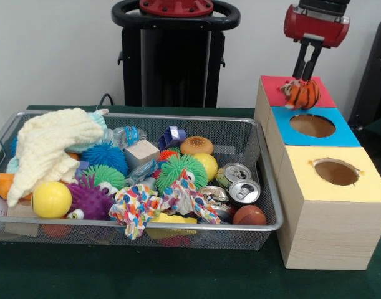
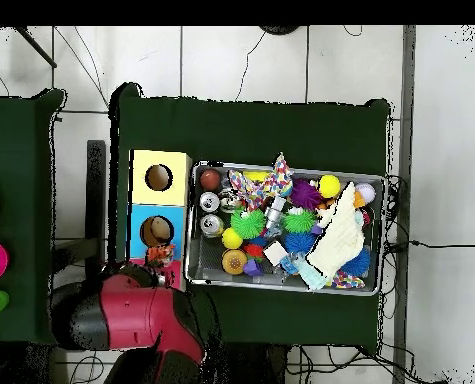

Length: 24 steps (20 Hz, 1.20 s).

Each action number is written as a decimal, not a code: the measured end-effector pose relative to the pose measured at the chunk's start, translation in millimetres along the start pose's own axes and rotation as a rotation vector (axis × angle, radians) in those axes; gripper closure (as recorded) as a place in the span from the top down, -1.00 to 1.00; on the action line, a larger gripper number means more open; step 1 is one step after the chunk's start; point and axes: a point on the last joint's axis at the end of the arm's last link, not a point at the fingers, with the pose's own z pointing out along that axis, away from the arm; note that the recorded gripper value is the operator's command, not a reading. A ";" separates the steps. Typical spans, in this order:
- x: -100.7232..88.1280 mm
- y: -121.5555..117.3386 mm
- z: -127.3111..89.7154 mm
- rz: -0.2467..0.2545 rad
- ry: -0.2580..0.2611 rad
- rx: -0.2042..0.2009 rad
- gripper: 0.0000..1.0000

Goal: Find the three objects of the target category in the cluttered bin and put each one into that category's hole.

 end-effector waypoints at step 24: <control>42.3 1.5 11.3 -0.030 0.016 0.008 -1.00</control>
